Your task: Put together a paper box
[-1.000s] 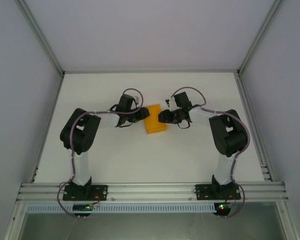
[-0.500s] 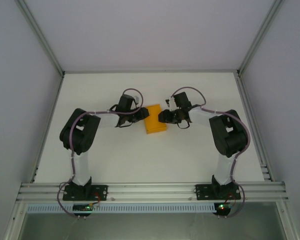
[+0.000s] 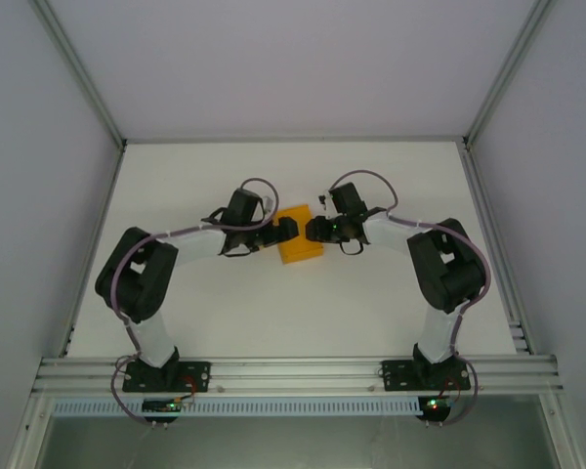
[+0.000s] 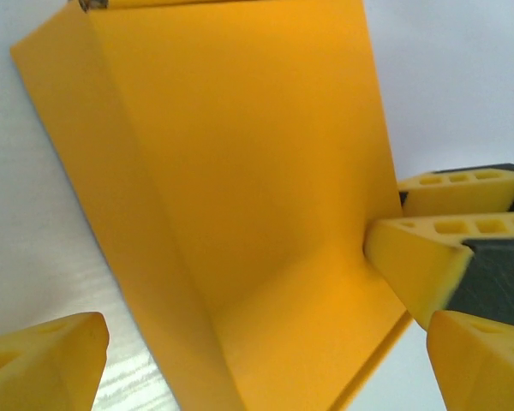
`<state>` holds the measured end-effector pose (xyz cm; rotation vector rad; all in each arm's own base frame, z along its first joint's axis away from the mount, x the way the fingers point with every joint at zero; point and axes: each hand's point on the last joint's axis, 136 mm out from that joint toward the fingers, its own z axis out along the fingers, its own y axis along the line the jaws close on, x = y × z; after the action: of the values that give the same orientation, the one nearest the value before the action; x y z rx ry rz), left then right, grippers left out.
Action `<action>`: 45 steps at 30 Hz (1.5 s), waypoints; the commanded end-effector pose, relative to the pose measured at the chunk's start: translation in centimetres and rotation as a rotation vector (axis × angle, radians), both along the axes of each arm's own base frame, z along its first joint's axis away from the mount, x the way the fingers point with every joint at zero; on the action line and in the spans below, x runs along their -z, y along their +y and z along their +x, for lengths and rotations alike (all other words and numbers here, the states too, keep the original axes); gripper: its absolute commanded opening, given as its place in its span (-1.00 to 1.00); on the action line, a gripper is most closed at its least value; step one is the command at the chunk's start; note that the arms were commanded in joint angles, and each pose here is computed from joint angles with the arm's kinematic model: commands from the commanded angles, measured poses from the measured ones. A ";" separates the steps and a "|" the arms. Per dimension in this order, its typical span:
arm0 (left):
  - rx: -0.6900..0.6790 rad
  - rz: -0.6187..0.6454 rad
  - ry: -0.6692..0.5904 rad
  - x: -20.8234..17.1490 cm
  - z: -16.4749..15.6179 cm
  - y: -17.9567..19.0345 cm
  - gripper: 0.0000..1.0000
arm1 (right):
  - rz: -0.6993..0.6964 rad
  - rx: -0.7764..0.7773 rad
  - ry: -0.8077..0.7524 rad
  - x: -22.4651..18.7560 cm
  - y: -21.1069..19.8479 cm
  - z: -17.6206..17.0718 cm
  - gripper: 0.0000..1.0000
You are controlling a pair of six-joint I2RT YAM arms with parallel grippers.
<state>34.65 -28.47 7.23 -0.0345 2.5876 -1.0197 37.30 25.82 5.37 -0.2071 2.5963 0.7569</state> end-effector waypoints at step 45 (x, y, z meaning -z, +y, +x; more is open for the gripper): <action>0.004 0.021 0.152 5.0 -2.2 -0.2 -0.24 | -0.112 0.030 0.145 2.9 -1.8 -3.7 -0.19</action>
<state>33.38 -30.04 4.65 -0.0742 2.6523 -1.1648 37.67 24.88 5.42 -0.1377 2.5890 0.6812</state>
